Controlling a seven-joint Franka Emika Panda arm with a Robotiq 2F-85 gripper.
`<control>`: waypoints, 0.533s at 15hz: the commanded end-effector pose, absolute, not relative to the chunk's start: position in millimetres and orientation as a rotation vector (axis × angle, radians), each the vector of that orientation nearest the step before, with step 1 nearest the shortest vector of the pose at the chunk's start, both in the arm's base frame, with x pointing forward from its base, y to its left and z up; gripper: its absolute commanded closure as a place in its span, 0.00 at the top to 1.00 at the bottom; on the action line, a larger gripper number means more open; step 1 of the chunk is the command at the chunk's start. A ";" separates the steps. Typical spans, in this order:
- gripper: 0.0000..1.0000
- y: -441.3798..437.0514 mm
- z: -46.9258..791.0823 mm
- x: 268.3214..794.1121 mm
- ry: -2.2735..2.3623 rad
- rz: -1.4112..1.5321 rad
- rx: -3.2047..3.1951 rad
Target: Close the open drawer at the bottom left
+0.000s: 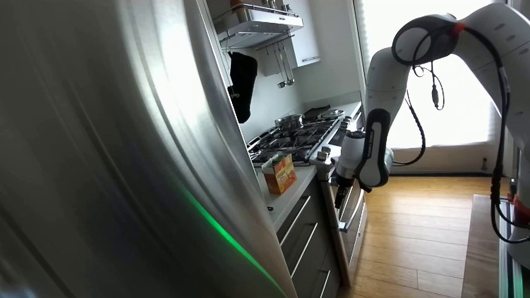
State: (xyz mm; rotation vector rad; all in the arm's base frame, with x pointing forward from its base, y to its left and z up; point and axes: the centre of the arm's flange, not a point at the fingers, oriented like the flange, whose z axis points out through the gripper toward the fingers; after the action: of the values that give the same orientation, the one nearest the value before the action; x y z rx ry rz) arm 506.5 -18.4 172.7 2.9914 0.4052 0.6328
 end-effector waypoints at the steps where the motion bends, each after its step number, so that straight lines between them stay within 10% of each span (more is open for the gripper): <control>1: 1.00 -0.7 259.3 480.0 0.371 0.551 3.043; 8: 1.00 51.4 357.4 454.1 0.136 0.679 3.224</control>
State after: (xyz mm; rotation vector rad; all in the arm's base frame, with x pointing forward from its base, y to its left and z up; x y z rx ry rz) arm 484.6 60.4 303.0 3.1310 0.2416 0.6007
